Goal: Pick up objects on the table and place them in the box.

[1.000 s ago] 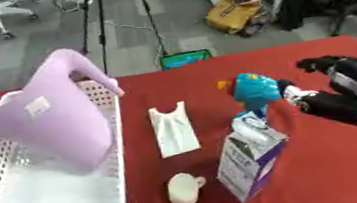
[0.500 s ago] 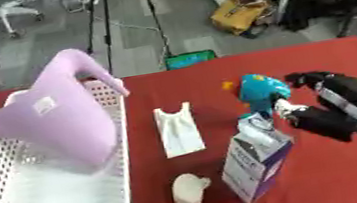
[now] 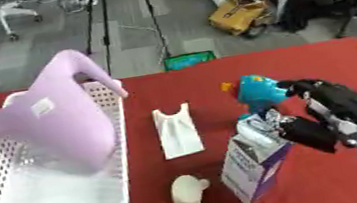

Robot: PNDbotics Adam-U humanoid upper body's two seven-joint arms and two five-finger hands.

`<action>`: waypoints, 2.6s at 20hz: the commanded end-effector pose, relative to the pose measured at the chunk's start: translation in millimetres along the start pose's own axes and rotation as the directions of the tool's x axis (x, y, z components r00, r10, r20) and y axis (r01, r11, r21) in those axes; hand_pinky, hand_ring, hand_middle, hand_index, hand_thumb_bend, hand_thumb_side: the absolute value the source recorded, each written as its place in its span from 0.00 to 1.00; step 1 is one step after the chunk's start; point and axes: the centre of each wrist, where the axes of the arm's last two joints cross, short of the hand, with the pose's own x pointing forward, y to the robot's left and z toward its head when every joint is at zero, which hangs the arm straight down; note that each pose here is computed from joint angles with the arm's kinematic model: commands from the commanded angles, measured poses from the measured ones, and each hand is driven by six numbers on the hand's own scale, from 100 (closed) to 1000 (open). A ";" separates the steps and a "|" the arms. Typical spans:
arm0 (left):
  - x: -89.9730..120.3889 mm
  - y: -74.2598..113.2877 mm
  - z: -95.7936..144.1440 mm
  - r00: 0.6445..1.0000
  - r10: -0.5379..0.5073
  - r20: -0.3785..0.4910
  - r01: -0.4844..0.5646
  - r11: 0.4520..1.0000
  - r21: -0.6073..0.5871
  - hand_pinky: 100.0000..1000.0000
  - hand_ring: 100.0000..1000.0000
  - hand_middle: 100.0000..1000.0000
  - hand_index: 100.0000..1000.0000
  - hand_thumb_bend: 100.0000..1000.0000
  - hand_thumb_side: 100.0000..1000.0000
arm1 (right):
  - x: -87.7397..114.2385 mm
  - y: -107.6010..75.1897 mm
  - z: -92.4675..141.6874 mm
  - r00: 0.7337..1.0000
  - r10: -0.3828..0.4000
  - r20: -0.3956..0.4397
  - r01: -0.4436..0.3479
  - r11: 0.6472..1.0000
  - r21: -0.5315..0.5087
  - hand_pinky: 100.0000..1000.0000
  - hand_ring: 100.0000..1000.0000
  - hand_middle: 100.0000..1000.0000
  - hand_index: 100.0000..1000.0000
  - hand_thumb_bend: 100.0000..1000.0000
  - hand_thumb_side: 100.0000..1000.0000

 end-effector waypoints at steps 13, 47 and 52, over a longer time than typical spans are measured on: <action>5.2 2.9 -5.7 1.000 -0.021 0.017 0.021 1.000 -0.015 0.81 0.85 0.75 0.71 0.00 0.87 | 8.3 12.4 2.3 0.996 -0.088 0.025 0.088 0.996 -0.016 0.81 0.93 0.85 1.00 0.09 1.00; 5.3 3.1 -5.4 1.000 -0.025 0.004 0.025 0.999 -0.038 0.81 0.85 0.75 0.70 0.00 0.87 | 15.9 25.1 4.8 0.968 -0.194 0.156 0.195 0.981 0.013 0.85 0.96 0.88 1.00 0.12 1.00; 5.3 3.0 -5.2 1.000 -0.025 0.002 0.025 0.999 -0.039 0.81 0.84 0.75 0.70 0.00 0.87 | 17.8 31.5 6.8 0.968 -0.196 0.158 0.191 0.980 0.049 0.85 0.96 0.88 1.00 0.16 1.00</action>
